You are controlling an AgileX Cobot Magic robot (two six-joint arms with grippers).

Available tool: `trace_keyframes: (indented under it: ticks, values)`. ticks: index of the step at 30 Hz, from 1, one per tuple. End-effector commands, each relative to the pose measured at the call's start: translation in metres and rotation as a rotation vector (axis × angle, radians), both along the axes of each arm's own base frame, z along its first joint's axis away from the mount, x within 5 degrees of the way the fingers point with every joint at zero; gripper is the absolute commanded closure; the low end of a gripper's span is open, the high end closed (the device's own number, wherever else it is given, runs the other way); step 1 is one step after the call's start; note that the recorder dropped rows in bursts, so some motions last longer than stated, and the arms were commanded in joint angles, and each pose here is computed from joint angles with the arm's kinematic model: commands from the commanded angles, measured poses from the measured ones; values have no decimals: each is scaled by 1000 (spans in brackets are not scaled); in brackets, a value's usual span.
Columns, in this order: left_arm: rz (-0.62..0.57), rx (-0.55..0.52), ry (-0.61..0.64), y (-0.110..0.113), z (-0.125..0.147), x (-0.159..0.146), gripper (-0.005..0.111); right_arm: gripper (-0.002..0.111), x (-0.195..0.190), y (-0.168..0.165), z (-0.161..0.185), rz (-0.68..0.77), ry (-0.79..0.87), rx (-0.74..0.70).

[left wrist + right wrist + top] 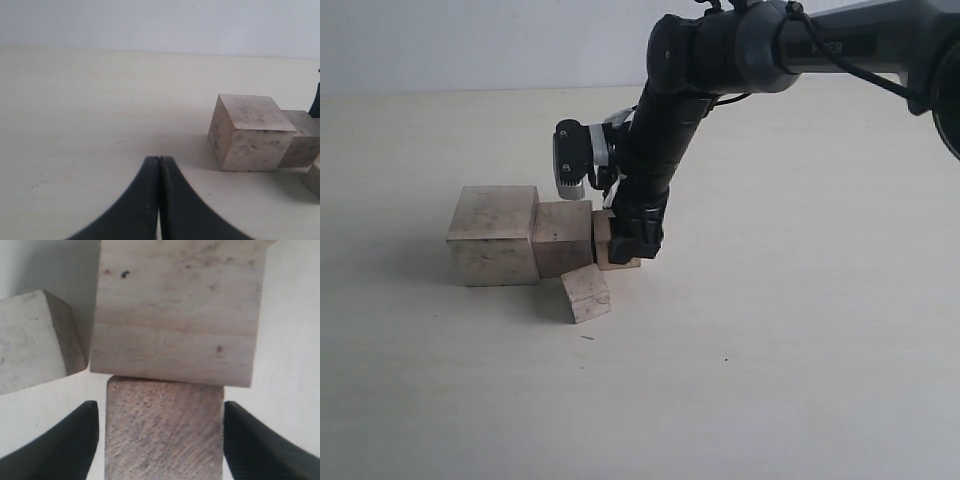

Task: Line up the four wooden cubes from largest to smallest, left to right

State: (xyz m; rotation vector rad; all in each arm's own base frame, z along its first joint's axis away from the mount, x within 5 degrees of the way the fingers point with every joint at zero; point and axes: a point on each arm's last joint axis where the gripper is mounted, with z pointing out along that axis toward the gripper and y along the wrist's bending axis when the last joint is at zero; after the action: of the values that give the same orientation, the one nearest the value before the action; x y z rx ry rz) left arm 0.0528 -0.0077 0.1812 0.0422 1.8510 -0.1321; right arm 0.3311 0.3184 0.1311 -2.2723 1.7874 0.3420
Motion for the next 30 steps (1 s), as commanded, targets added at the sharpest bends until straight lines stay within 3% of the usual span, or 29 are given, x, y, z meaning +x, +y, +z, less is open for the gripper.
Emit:
trace_keyframes:
  ticks: [1, 8, 13, 18, 22, 24, 30]
  values:
    - [-7, 1, -14, 0, 0, 0, 107, 35, 1, 0, 0, -48, 9, 9]
    - [-7, 1, -14, 0, 0, 0, 107, 35, 0, -2, 27, -100, -22, 35]
    - [-7, 1, -14, 0, 0, 0, 107, 35, -4, -6, 54, -222, -2, 41]
    - [-7, 1, -14, 0, 0, 0, 107, 39, -16, -14, 73, -457, 147, -8]
    - [-7, 1, -14, 0, 0, 0, 107, 53, -33, -18, 85, -564, 294, -92]
    - [-7, 1, -14, 0, 0, 0, 107, 57, -39, -13, 91, -642, 352, -67]
    - [-7, 1, -14, 0, 0, 0, 107, 58, -65, 10, 98, -842, 483, -78]
